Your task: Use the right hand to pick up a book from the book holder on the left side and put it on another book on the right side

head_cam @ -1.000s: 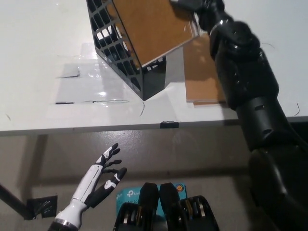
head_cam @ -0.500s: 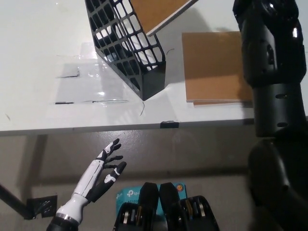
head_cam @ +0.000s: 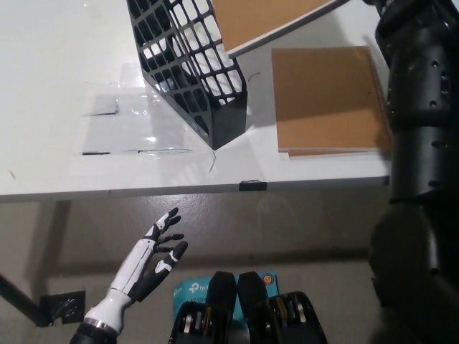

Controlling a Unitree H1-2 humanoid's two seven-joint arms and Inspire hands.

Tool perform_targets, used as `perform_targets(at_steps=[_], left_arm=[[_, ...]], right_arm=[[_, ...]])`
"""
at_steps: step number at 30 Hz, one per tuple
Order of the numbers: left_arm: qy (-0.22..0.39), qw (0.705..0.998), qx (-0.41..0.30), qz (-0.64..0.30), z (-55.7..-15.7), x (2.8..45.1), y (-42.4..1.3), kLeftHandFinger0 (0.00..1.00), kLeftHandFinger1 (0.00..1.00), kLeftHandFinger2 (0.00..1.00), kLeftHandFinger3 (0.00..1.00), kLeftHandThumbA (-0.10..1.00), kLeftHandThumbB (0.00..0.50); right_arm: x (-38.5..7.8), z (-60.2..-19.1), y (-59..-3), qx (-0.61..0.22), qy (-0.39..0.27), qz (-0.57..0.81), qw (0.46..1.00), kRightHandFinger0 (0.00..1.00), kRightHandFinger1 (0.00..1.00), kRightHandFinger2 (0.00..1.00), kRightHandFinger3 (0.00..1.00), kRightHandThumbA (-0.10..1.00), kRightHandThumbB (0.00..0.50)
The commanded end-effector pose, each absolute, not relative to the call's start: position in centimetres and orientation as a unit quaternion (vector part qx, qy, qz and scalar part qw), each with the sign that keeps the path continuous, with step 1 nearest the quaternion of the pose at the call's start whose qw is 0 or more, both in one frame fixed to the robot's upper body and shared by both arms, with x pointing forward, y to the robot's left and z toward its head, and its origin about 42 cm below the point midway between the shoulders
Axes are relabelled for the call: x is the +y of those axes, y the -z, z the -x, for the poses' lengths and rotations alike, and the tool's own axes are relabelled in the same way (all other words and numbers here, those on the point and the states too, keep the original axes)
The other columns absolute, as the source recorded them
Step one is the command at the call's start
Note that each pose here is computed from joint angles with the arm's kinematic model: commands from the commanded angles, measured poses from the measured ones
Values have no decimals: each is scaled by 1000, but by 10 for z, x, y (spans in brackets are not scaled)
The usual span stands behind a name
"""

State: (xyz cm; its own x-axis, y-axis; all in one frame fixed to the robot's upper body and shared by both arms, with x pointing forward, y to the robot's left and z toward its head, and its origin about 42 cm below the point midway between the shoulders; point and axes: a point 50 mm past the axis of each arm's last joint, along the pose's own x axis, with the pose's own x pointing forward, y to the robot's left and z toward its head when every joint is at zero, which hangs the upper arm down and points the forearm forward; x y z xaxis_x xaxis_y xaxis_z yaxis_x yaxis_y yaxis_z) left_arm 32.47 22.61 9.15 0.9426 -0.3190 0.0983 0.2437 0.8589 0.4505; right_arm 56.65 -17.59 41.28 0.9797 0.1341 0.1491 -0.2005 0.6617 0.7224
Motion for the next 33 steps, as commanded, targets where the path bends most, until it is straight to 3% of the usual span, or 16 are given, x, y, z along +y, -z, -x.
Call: perform_targets(at_steps=[1,3,9,13,17,20,23,24,25,27,28,29,32,33], left_arm=[[149,956,-125,-218,-331,226,-105,691,818,997,1000,925,174],[146,957,-127,-218,-331,226,-105,689,816,994,1000,923,172],[142,957,-123,-218,-328,229,-104,684,816,989,1000,923,168],[142,959,-123,-213,-327,230,-102,681,818,992,1000,908,161],[142,959,-122,-212,-326,230,-101,679,817,996,1000,901,163],[140,959,-123,-212,-327,231,-101,680,816,995,1000,898,161],[139,960,-122,-211,-326,231,-101,679,813,994,1000,897,162],[139,960,-122,-211,-326,231,-101,679,811,994,1000,895,164],[139,960,-123,-211,-326,231,-100,678,810,994,1000,895,166],[140,960,-122,-210,-324,230,-98,679,811,994,1000,897,169],[141,960,-121,-208,-323,230,-97,684,816,999,1000,899,165],[140,961,-122,-206,-323,230,-97,684,817,1000,1000,899,165],[137,962,-121,-205,-323,231,-97,688,820,1000,1000,900,170],[138,962,-118,-205,-323,231,-97,695,823,1000,1000,903,165]], right_arm=[[-200,-565,-495,-110,-185,-503,837,0,195,619,1000,-100,89],[-210,-566,-493,-111,-179,-502,839,0,164,593,1000,-100,97],[-229,-566,-484,-111,-162,-527,827,0,137,675,1000,-100,117],[-245,-569,-473,-105,-156,-528,828,0,132,654,1000,-100,75],[-256,-574,-459,-89,-146,-529,831,0,123,638,992,-100,73],[-265,-577,-449,-78,-142,-532,831,0,163,703,1000,-100,72],[-272,-581,-437,-66,-130,-518,843,0,146,642,1000,-100,73],[-272,-582,-433,-59,-127,-518,844,0,149,621,962,-100,68],[-272,-584,-427,-54,-123,-515,846,0,147,612,840,-100,66],[-270,-587,-416,-49,-112,-505,855,0,146,573,871,-100,70],[-269,-589,-407,-43,-106,-496,861,0,187,569,835,-100,56],[-268,-591,-400,-32,-105,-500,859,0,180,582,1000,-100,86],[-265,-595,-385,0,-73,-495,866,0,185,619,1000,-100,97],[-265,-596,-378,6,-69,-489,870,0,167,592,1000,-100,70]])
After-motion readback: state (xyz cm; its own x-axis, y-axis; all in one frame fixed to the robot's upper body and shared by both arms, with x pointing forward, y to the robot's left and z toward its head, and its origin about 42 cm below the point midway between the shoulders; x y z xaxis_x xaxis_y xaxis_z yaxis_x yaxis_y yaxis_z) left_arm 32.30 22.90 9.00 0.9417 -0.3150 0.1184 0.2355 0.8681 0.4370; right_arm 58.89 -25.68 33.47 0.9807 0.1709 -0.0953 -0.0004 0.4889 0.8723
